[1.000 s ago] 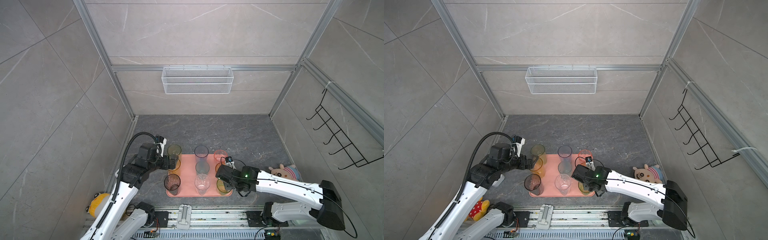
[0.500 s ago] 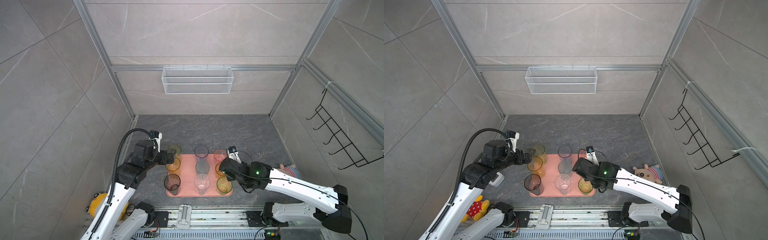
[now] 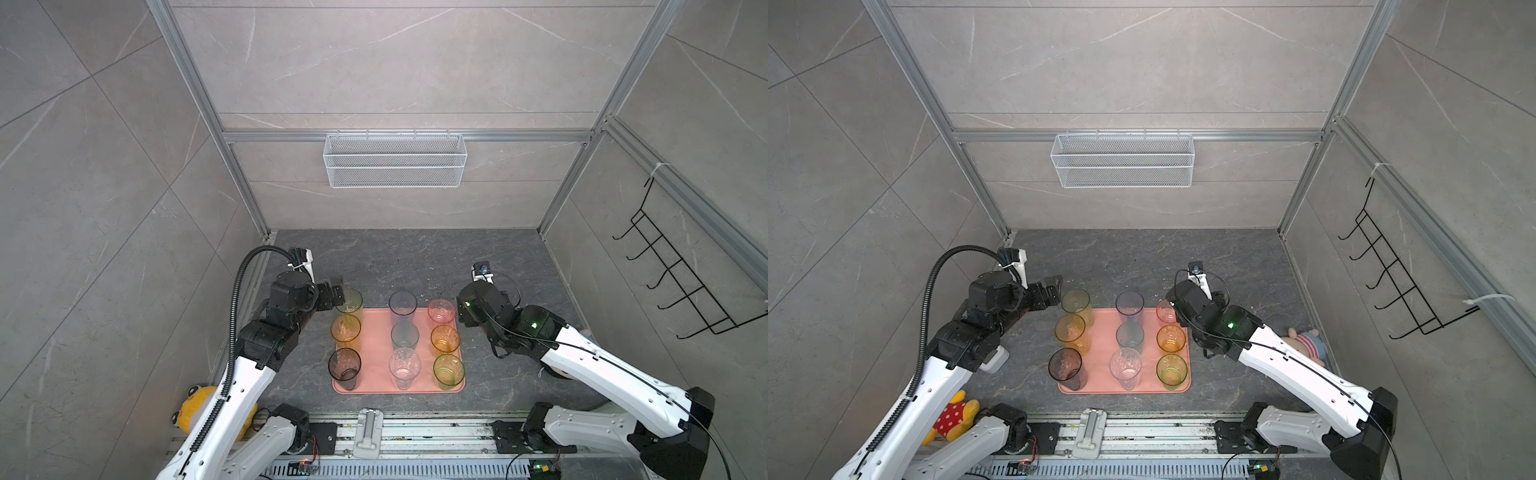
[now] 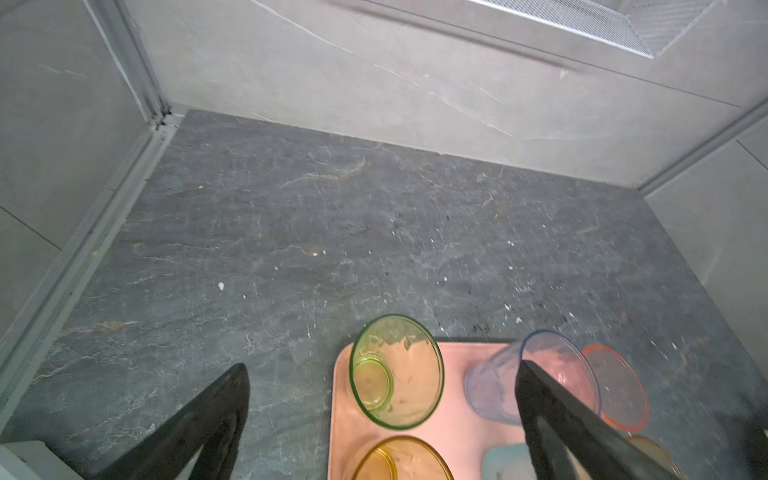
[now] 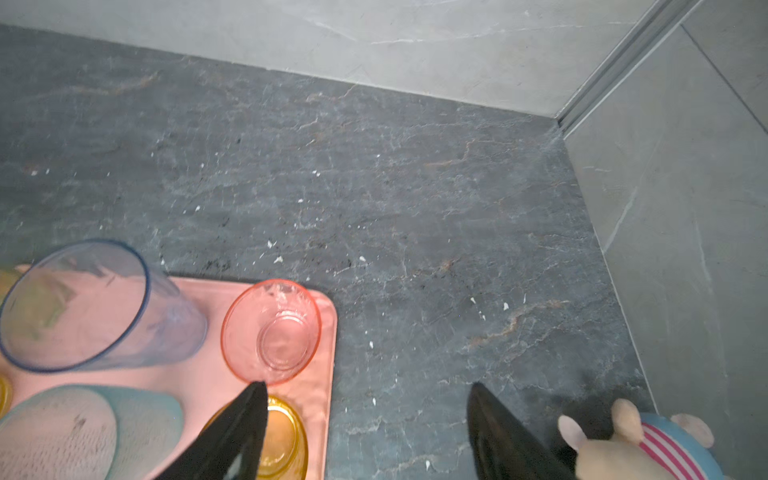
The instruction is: Place the glasses into the tray
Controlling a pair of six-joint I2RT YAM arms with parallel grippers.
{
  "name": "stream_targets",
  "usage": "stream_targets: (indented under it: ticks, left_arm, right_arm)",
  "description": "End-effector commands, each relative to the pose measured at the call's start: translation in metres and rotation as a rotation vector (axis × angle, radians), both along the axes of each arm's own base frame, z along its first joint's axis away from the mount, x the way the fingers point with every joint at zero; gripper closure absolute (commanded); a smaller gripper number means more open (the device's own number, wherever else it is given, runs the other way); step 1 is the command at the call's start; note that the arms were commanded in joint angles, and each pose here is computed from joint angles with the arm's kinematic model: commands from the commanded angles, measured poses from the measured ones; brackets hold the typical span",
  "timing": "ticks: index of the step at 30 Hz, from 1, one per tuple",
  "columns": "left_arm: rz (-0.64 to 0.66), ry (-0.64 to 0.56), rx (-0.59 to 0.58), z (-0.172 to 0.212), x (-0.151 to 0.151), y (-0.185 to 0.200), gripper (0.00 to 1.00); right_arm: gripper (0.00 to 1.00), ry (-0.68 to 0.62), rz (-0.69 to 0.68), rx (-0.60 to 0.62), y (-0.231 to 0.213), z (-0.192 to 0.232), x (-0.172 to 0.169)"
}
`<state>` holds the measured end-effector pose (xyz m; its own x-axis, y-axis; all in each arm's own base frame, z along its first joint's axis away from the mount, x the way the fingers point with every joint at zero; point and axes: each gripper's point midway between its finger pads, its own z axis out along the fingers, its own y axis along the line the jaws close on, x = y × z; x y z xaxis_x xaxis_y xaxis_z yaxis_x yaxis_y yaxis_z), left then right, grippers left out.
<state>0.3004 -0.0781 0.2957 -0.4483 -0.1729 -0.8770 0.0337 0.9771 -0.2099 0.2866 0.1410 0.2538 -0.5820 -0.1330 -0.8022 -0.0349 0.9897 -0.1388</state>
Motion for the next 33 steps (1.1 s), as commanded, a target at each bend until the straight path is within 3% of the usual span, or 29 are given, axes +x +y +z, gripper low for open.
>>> stream_targets:
  ticks: [1,5,12,16,22,26,33]
  left_arm:
    - [0.155,-0.135,0.04,0.019,0.02,0.024,0.0]
    - [0.223,-0.201,0.129,0.017,0.031,0.038,0.0]
    - [0.346,-0.23,0.236,-0.011,0.034,0.067,0.0]
    - [0.42,-0.198,0.312,-0.041,0.033,0.091,0.0]
    - [0.396,-0.17,0.396,-0.087,0.039,0.104,0.0]
    - [0.39,-0.136,0.423,-0.118,0.044,0.113,0.0]
    - [0.397,-0.065,0.4,-0.16,0.051,0.131,0.0]
  right_arm:
    - [0.13,-0.08,0.01,-0.005,-0.006,0.012,0.02]
    - [0.01,-0.134,-0.001,-0.024,-0.013,0.013,0.038]
    - [0.01,-0.184,-0.119,-0.047,-0.037,-0.004,0.057]
    - [0.01,-0.234,-0.273,-0.078,-0.07,-0.015,0.059]
    - [0.0,-0.301,-0.444,-0.054,-0.116,-0.037,0.049]
    - [0.0,-0.26,-0.521,-0.101,-0.14,-0.057,0.05]
    - [0.01,-0.174,-0.518,-0.079,-0.159,-0.102,0.065]
